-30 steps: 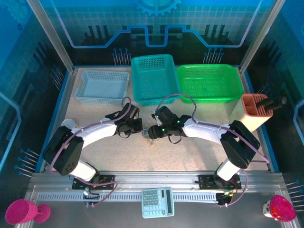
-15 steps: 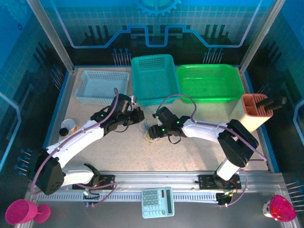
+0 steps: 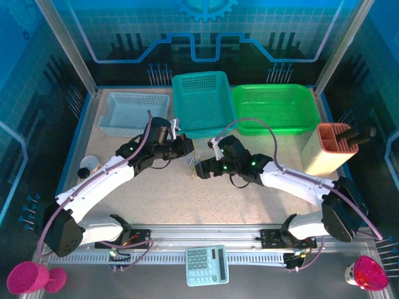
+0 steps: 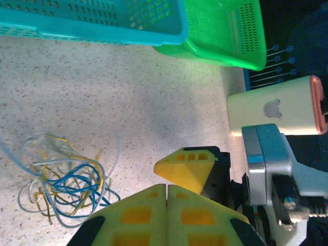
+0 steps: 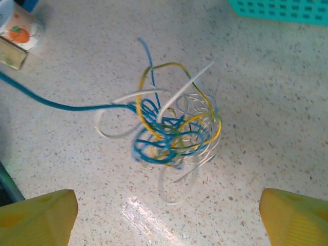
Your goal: Untangle the cables
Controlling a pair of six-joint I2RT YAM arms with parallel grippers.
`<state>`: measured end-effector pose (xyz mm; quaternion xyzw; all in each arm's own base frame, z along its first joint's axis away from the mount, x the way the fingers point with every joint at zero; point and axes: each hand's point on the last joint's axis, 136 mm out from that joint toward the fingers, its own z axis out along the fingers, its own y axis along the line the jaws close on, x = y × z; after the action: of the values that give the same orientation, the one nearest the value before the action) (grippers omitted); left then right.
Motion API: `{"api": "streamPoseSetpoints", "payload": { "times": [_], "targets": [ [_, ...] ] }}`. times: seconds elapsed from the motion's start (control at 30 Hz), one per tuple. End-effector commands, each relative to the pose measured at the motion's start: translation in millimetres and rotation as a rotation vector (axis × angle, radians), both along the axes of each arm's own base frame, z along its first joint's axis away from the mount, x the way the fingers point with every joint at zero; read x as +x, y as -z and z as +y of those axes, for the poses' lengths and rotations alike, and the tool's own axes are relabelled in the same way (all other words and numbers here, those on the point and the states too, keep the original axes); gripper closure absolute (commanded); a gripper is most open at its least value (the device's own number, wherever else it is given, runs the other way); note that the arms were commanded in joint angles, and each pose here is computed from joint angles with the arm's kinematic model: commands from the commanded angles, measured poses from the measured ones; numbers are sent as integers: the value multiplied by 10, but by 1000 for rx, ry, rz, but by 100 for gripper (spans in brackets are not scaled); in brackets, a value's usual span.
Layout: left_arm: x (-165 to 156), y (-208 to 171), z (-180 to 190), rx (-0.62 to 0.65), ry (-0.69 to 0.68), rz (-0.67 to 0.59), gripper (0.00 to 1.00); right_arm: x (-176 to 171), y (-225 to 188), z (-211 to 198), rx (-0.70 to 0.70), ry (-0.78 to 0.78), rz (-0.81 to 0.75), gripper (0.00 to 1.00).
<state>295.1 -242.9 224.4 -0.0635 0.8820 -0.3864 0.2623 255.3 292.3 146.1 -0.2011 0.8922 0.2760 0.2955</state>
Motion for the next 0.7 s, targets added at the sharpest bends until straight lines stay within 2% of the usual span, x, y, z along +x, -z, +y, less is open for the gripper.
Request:
{"api": "streamPoseSetpoints", "payload": {
  "times": [0.0,0.33,0.43,0.6,0.67],
  "targets": [
    [6,-213,-135,-61,28,-16,100,79,-133,105,33,-46,-59,7],
    [11,-347,-291,-98,45,-19,100,523,-110,374,112,38,-144,15],
    [2,-433,-312,-120,48,-25,100,624,100,303,79,95,-128,23],
    [-9,-719,-317,-160,52,-69,100,621,539,91,54,169,-65,45],
    [-5,-857,-317,-171,54,-93,100,594,660,44,50,179,-43,47]
  ]
}}
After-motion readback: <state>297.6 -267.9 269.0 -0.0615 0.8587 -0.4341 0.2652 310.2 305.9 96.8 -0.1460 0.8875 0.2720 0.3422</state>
